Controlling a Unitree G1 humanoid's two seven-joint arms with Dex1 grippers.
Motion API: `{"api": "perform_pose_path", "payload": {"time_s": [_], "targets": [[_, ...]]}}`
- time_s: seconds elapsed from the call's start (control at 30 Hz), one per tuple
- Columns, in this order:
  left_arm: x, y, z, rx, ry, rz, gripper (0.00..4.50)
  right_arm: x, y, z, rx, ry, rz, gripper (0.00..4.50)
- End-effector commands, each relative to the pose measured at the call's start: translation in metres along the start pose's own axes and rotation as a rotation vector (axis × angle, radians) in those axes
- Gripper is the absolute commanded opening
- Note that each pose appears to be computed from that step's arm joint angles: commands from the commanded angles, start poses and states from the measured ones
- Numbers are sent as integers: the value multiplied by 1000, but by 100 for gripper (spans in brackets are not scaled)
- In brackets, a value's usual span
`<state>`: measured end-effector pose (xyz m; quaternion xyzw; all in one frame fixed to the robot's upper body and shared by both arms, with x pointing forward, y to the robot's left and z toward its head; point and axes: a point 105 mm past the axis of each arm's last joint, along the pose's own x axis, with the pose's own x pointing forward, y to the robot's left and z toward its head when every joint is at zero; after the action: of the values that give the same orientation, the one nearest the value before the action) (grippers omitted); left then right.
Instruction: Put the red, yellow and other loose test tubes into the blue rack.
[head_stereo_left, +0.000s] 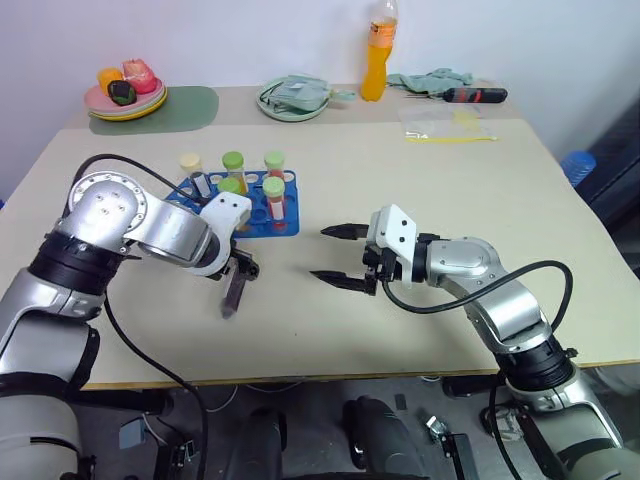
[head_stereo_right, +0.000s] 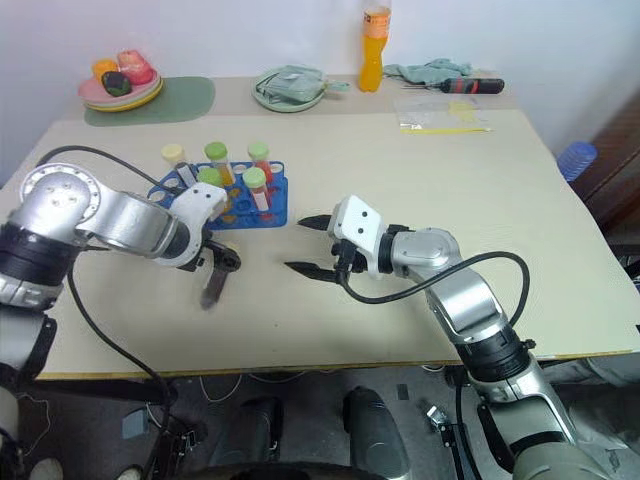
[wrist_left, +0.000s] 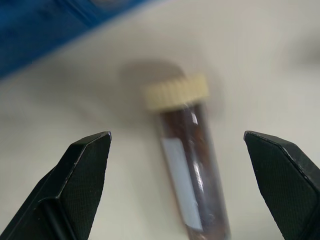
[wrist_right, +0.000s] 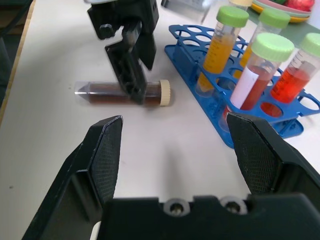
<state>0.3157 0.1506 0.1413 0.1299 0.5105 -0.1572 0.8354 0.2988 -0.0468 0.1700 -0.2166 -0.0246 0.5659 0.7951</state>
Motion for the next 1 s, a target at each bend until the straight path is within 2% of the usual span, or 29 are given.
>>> {"api": "perform_pose_path", "payload": {"time_s": [0.03, 0.17, 0.27, 0.37, 0.47, 0.57, 0.63, 0.7, 0.83, 0.9, 0.93, 1.0], "targets": [[1, 1, 1, 8, 13, 43, 438, -1, 5, 14, -38, -41, -3, 367], [15, 8, -10, -45, 58, 86, 438, 0, 8, 13, -38, -44, 4, 367], [24, 5, -12, -120, 33, 90, 438, 1, 9, 13, -39, -45, 10, 367], [28, 4, -14, -179, 4, 118, 357, 2, 8, 14, -40, -46, 15, 367], [31, 8, -18, -305, -38, 169, 213, 4, 7, 15, -38, -49, 22, 367], [24, 13, -16, -416, -90, 233, 88, 5, 7, 15, -38, -50, 29, 367], [-13, 34, -6, -346, -222, 377, 82, 6, 8, 16, -39, -53, 33, 367], [-41, 51, -7, -313, -308, 473, 82, 6, 8, 16, -38, -55, 34, 367], [-52, 70, -31, -386, -342, 500, 82, 6, 8, 16, -35, -58, 35, 367], [-61, 70, -33, -419, -467, 468, 82, 6, 8, 17, -34, -61, 38, 367], [-68, 78, -37, -430, -524, 522, 82, 7, 7, 17, -32, -64, 39, 367], [-89, 90, -28, -391, -734, 643, 82, 8, 7, 18, -29, -71, 41, 367]]}}
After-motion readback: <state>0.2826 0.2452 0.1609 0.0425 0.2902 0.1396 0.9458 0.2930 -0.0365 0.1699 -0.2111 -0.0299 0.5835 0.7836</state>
